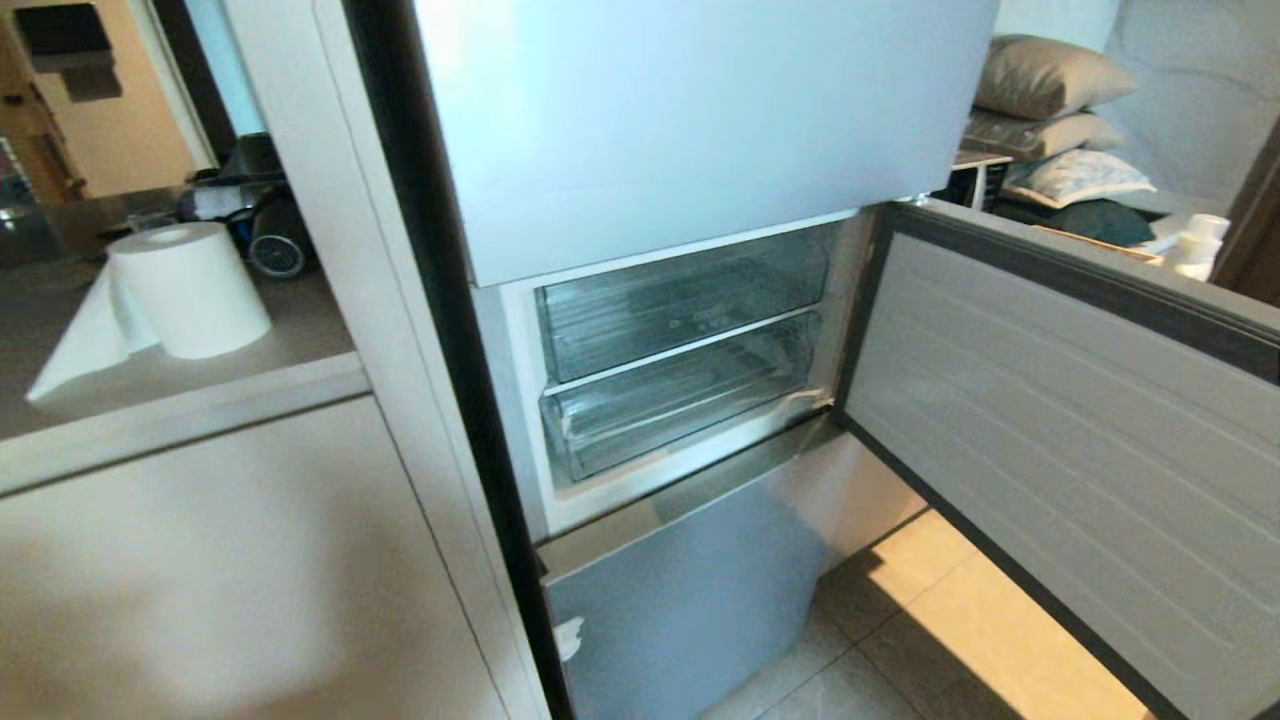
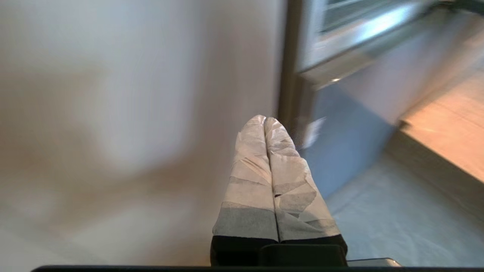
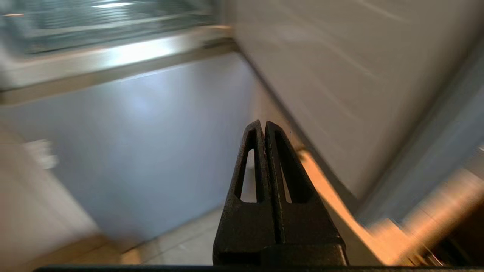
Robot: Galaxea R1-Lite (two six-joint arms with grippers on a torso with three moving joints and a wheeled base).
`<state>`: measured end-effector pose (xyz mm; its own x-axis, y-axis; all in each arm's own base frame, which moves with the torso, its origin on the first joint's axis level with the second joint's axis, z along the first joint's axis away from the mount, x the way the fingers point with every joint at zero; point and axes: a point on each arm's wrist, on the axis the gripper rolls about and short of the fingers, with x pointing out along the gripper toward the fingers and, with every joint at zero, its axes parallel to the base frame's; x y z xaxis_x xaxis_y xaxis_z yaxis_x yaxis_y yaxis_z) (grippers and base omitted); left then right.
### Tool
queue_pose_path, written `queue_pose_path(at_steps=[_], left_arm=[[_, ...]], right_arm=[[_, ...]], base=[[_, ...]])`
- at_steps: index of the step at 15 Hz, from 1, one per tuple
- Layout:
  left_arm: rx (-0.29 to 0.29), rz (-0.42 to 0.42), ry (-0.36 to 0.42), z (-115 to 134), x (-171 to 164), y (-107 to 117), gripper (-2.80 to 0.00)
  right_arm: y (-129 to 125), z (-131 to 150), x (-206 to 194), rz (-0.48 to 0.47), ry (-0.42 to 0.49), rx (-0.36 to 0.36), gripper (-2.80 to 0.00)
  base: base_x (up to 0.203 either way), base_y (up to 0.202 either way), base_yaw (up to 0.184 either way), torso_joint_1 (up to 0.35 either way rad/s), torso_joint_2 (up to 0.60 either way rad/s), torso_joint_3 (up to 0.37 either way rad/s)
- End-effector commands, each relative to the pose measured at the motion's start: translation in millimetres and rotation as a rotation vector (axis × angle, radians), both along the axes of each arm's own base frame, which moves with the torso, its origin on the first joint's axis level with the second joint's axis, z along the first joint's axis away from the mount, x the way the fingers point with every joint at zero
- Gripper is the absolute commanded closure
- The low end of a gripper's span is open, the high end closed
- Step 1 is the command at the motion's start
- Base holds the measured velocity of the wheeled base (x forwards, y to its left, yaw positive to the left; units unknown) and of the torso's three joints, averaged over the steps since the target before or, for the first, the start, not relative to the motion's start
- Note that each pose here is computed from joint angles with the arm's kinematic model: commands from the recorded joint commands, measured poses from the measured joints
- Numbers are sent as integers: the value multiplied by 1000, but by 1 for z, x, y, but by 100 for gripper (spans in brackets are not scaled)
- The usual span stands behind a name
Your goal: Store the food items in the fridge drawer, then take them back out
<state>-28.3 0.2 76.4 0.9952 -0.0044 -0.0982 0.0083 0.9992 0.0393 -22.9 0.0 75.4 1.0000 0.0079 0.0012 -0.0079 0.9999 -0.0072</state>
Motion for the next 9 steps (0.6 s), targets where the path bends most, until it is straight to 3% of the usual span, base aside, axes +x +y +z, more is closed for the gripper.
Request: queue_pose_path(at_steps=[1, 9], left_arm=[[1, 0, 1, 0, 0, 0, 0], [1, 0, 1, 0, 0, 0, 0]], right_arm=[[0, 0, 0, 0, 1, 0, 0], [0, 0, 0, 1, 1, 1, 0]], base=[[2, -9, 175, 7, 6, 2], [1, -9, 175, 1, 2, 1]])
